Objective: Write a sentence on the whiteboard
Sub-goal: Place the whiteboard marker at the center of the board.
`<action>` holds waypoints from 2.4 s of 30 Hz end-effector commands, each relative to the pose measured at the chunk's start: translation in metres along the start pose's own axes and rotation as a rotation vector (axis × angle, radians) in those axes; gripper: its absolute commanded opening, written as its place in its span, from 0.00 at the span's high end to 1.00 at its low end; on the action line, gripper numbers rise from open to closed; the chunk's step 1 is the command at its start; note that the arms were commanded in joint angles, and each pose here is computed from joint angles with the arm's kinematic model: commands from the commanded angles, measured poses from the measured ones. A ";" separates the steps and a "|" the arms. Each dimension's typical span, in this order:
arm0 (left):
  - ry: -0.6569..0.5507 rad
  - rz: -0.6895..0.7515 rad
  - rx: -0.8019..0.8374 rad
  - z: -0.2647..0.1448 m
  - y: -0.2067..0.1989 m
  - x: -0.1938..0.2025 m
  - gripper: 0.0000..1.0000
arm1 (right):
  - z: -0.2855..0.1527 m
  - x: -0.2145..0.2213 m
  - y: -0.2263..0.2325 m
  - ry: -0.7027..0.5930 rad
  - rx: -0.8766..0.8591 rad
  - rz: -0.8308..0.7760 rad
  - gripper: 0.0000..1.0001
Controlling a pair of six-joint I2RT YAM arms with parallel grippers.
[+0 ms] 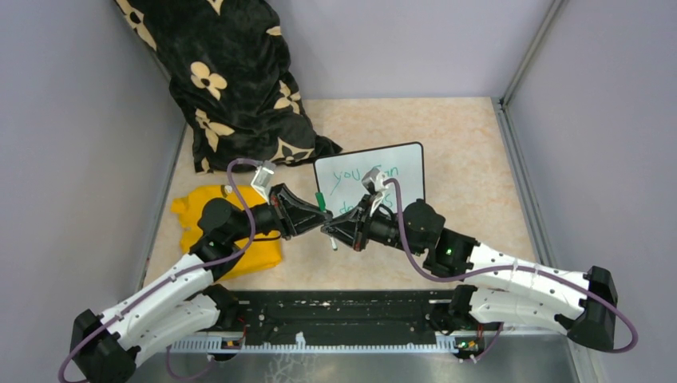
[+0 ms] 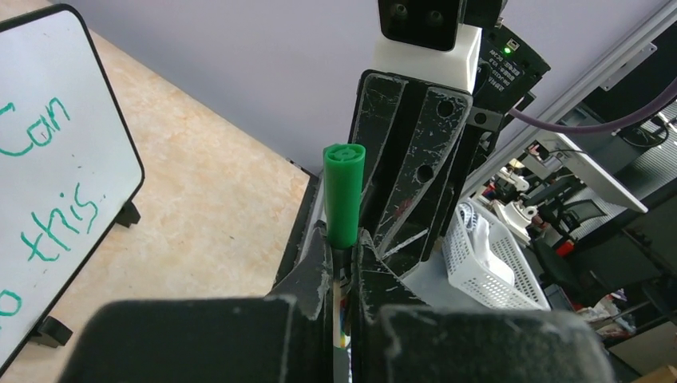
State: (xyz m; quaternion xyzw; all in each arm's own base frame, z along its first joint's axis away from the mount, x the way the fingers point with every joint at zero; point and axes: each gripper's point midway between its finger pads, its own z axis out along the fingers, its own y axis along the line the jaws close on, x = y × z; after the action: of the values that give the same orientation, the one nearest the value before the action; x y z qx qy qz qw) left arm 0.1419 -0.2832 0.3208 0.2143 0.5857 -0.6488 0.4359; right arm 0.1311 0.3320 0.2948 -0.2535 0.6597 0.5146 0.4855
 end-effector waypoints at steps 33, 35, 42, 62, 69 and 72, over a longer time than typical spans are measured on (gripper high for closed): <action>0.032 0.298 -0.971 -0.094 0.149 -0.014 1.00 | -0.137 -0.099 -0.139 -0.225 1.129 -0.194 0.05; 0.073 0.267 -1.015 -0.100 0.160 -0.002 1.00 | -0.151 -0.098 -0.144 -0.227 1.192 -0.181 0.05; 0.237 0.161 -1.086 -0.103 0.186 0.032 1.00 | -0.170 -0.070 -0.149 -0.149 1.234 -0.078 0.07; 0.521 -0.189 -1.173 -0.088 0.283 0.089 1.00 | -0.190 -0.053 -0.168 -0.266 1.265 -0.137 0.09; 0.547 -0.306 -1.209 -0.095 0.292 0.107 1.00 | -0.189 -0.040 -0.171 -0.217 1.242 -0.142 0.08; 0.581 -0.379 -1.228 -0.097 0.293 0.117 1.00 | -0.179 -0.042 -0.161 -0.211 1.146 -0.120 0.08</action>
State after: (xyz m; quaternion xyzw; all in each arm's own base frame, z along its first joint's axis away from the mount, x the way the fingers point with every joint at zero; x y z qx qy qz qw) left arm 0.2977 -0.2019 0.0409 0.0135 0.9605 -0.1677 0.2215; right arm 0.2165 0.0935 0.2484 0.0729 0.7715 0.0148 0.6319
